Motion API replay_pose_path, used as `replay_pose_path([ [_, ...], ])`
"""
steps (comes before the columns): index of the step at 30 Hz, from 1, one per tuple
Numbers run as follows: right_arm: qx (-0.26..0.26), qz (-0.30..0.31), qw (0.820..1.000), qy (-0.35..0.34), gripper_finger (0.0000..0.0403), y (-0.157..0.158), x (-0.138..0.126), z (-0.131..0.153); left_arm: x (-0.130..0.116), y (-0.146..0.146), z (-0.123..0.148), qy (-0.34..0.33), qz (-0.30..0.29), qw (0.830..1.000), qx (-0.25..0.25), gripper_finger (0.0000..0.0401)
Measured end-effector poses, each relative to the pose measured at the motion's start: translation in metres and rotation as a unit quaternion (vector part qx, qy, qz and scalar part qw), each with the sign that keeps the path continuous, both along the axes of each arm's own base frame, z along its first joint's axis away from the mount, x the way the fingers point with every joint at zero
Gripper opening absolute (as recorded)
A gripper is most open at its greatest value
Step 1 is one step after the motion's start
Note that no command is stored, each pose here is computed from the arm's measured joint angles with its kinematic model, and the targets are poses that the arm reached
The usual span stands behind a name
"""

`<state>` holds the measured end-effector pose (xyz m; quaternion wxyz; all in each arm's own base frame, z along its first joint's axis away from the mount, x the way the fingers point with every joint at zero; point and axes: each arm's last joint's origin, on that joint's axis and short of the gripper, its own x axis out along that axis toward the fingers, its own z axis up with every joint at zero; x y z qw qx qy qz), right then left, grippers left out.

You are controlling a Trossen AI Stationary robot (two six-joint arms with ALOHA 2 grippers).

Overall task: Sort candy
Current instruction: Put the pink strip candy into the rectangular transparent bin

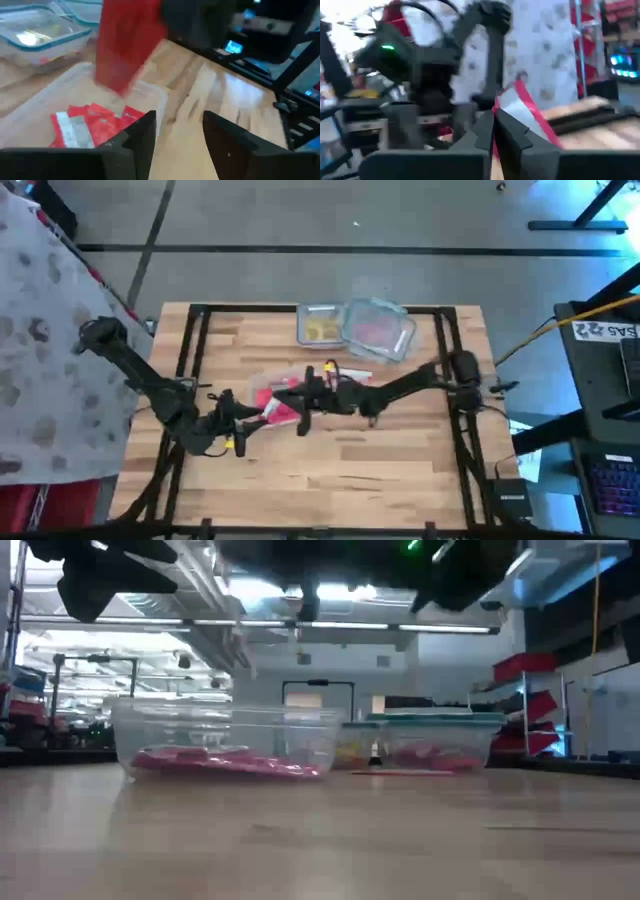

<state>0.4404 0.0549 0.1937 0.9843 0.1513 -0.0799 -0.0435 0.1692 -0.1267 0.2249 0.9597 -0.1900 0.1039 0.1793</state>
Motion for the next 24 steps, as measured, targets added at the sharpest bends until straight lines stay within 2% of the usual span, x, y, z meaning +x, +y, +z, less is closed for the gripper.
replay_pose_path([
  [7, 0.057, -0.011, 0.998, 0.006, 0.0000, -0.007, 0.014, -0.022, 0.000, 0.000, -0.001, 0.003, 0.000, 1.000, 0.003, 0.0146],
  [11, 0.081, -0.018, 0.995, 0.048, 0.0000, -0.012, 0.014, -0.039, 0.000, 0.000, -0.001, 0.003, 0.000, 1.000, 0.003, 0.0146],
  [18, 0.080, -0.070, 0.990, 0.095, 0.0000, -0.017, -0.002, -0.063, -0.001, 0.001, -0.002, 0.006, 0.003, 1.000, -0.002, 0.0146],
  [24, 0.078, -0.080, 0.981, 0.159, 0.0000, -0.018, -0.013, -0.081, -0.001, 0.001, -0.002, 0.007, 0.002, 1.000, -0.003, 0.0146],
])
